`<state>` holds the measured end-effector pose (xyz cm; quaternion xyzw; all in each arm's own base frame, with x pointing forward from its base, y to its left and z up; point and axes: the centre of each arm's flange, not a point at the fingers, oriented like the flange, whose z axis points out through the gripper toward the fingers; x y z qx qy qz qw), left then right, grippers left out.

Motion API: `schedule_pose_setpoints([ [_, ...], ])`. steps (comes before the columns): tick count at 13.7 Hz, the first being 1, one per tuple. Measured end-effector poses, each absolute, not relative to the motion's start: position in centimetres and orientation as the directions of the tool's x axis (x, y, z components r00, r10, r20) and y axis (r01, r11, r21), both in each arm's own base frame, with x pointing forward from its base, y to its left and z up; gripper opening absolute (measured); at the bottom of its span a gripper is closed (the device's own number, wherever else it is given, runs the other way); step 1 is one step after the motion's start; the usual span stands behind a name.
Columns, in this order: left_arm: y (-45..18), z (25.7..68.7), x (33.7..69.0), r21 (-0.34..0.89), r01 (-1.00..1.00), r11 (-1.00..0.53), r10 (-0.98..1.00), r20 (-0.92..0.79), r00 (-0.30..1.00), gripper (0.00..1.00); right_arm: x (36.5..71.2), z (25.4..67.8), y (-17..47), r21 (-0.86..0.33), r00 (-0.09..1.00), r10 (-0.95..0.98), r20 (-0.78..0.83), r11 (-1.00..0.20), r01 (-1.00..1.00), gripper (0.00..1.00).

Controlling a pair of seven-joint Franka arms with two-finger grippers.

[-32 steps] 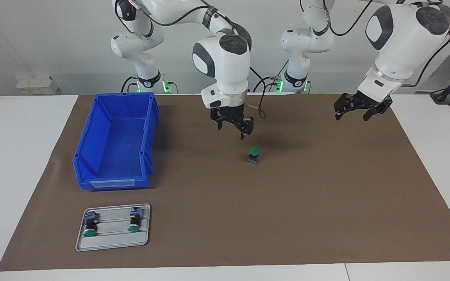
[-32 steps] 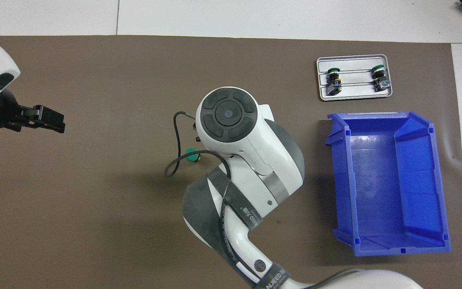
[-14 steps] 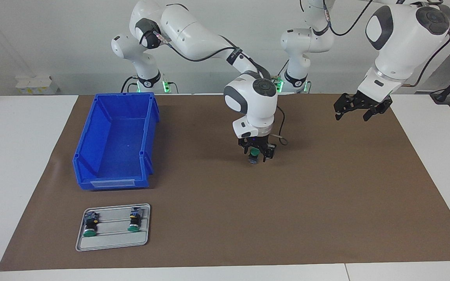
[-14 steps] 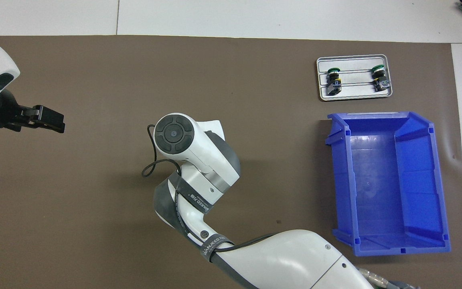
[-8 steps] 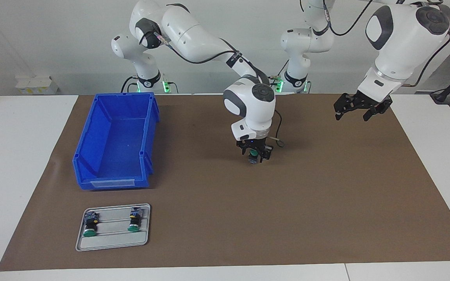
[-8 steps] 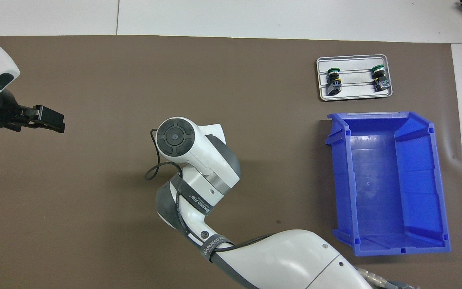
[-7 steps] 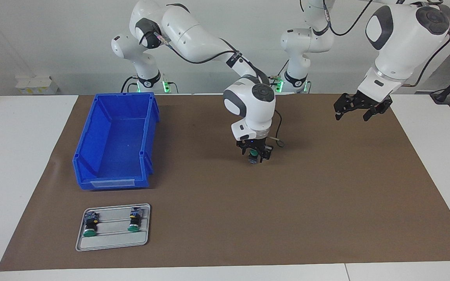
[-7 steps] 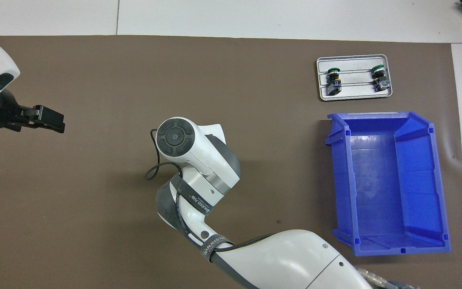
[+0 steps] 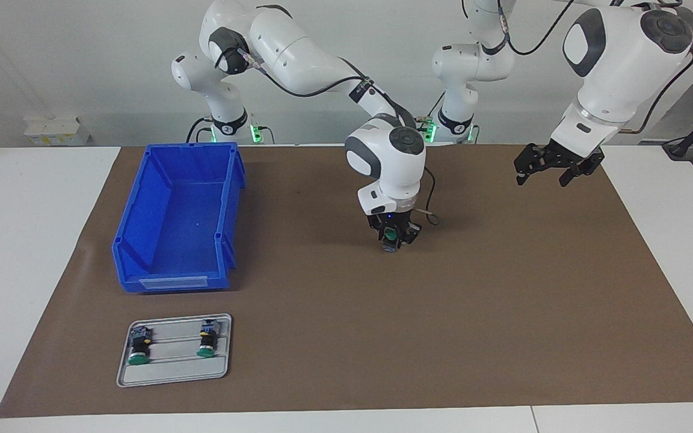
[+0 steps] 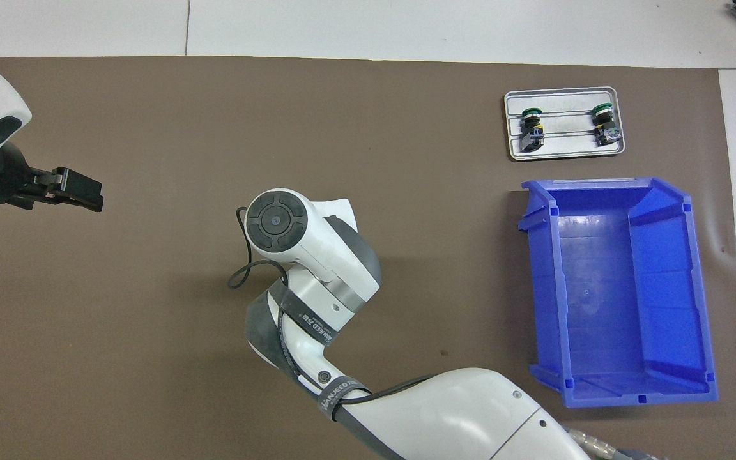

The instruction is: Place and press button with both arms

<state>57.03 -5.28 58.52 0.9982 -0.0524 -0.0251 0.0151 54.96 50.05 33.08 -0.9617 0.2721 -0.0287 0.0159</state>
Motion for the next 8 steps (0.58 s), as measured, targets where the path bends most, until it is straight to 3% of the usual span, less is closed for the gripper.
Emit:
schedule_pose_setpoints([
  [1, -5.3, 58.5, 57.0, 0.033, -0.104, -0.994, -0.105, -0.048, 0.993, 1.00, 54.8, 33.1, 50.2, -0.048, 0.851, -0.523, 0.044, -0.852, -0.521, 0.34],
  [8, -5.3, 58.6, 57.0, 0.033, -0.104, -0.994, -0.106, -0.048, 0.993, 1.00, 56.2, 36.1, 48.6, -0.088, 0.835, -0.548, 0.052, -0.835, -0.543, 0.34],
])
